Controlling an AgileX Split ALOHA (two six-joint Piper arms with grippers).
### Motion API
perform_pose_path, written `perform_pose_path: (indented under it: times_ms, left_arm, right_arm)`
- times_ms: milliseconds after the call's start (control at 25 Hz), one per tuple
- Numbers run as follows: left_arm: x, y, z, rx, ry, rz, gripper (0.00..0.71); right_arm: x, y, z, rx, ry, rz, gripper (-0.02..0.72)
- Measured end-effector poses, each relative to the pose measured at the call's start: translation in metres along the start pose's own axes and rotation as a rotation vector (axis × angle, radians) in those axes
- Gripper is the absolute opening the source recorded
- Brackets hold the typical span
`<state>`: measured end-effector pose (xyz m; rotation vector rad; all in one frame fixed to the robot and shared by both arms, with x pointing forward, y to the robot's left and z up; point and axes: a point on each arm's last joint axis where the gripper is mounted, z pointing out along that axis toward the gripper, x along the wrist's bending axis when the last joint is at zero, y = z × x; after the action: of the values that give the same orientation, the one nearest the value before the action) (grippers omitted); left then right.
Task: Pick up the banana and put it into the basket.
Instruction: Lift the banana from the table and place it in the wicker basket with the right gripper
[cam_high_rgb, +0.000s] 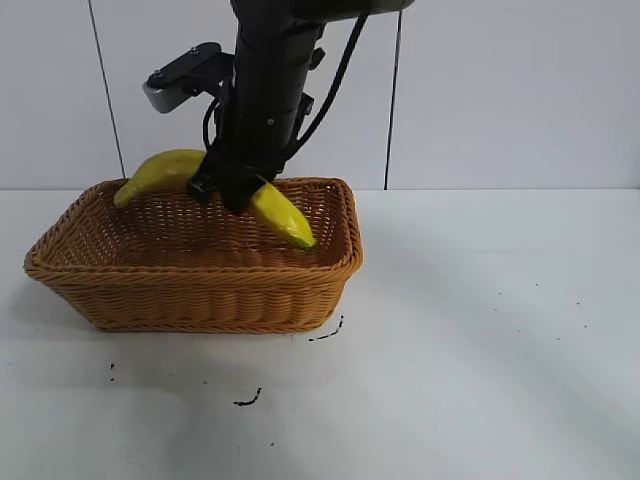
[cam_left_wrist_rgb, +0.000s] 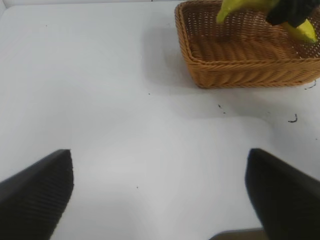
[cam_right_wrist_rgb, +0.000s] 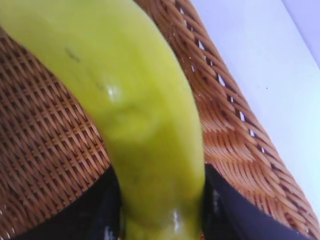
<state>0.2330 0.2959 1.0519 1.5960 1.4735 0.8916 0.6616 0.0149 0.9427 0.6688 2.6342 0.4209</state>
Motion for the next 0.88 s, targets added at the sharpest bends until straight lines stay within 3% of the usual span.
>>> perform_pose_path:
  times_ms: [200,240,400,480,880]
  left_arm:
    - [0.000,0.000,0.000,0.000,0.000,0.000,0.693]
    - [0.000,0.000,0.000,0.000,0.000,0.000,0.693]
    - [0.000,0.000,0.000,0.000,0.000,0.000,0.693]
    - [0.000,0.000,0.000,0.000,0.000,0.000,0.693]
    - [0.000,0.000,0.000,-0.001,0.000,0.000,0.693]
  right_arm:
    - [0.000,0.000,0.000,0.002,0.001,-0.002,0.294]
    - [0.000,0.000,0.000,0.002,0.002,-0.001,0.323]
    - [0.000,0.000,0.000,-0.004,0.000,-0.001,0.591]
    - [0.000,0.001,0.000,-0.010,-0.003,0.018,0.648]
    - [-0.022,0.008,-0.063,0.013,-0.017,0.298,0.680]
